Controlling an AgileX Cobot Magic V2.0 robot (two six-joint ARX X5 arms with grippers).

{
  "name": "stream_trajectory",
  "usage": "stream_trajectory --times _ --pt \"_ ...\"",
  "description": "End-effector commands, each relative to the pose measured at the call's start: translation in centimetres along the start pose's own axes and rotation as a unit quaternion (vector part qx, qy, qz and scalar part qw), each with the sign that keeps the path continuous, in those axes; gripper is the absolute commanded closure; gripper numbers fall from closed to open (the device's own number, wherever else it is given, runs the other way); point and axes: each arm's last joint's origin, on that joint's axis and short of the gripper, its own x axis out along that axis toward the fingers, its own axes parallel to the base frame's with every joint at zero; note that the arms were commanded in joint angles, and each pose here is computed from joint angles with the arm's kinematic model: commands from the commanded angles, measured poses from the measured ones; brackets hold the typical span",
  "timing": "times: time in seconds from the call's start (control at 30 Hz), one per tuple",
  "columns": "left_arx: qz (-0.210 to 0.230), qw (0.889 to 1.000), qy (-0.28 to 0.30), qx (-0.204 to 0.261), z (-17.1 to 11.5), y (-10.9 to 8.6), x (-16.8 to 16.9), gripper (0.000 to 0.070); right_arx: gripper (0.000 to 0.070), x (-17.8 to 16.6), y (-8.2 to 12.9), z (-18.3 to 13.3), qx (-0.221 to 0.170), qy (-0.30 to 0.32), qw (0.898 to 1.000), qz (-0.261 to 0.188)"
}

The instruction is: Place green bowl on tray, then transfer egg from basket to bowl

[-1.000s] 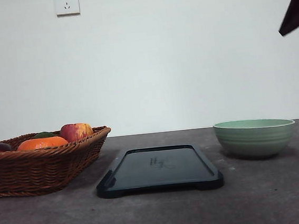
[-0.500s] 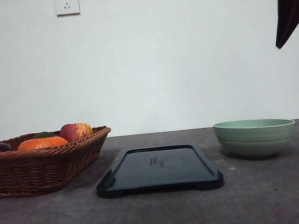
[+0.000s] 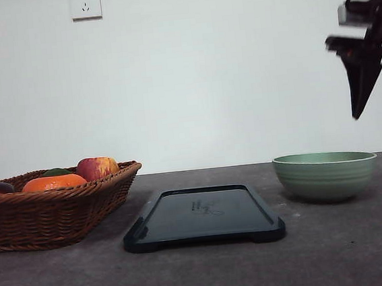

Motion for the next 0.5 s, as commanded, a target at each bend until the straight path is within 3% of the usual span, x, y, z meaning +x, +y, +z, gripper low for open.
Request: stream_trajectory --times 0.0,0.2,0.23,0.33,0.47 --pt "-0.004 1.0 -0.014 0.004 0.7 -0.1 -0.4 0.0271 0.0364 0.9 -0.1 0.7 0.007 0.002 1.0 0.007" --pt "-0.004 1.0 -0.014 0.004 0.7 -0.1 -0.4 0.0271 0.0378 4.2 -0.8 0.7 0.016 0.034 0.999 0.009" --pt "-0.004 1.0 -0.014 0.004 0.7 -0.1 -0.4 0.0271 0.0403 4.6 -0.8 0.7 0.017 0.038 0.999 0.008" --pt "-0.004 1.0 -0.014 0.004 0.7 -0.1 -0.4 0.0271 0.0576 5.5 -1.0 0.5 0.019 0.051 0.999 0.006" --pt "-0.004 1.0 -0.014 0.003 0.7 -0.1 -0.4 0.0271 0.0685 5.5 -1.0 0.5 0.019 0.05 0.999 0.005"
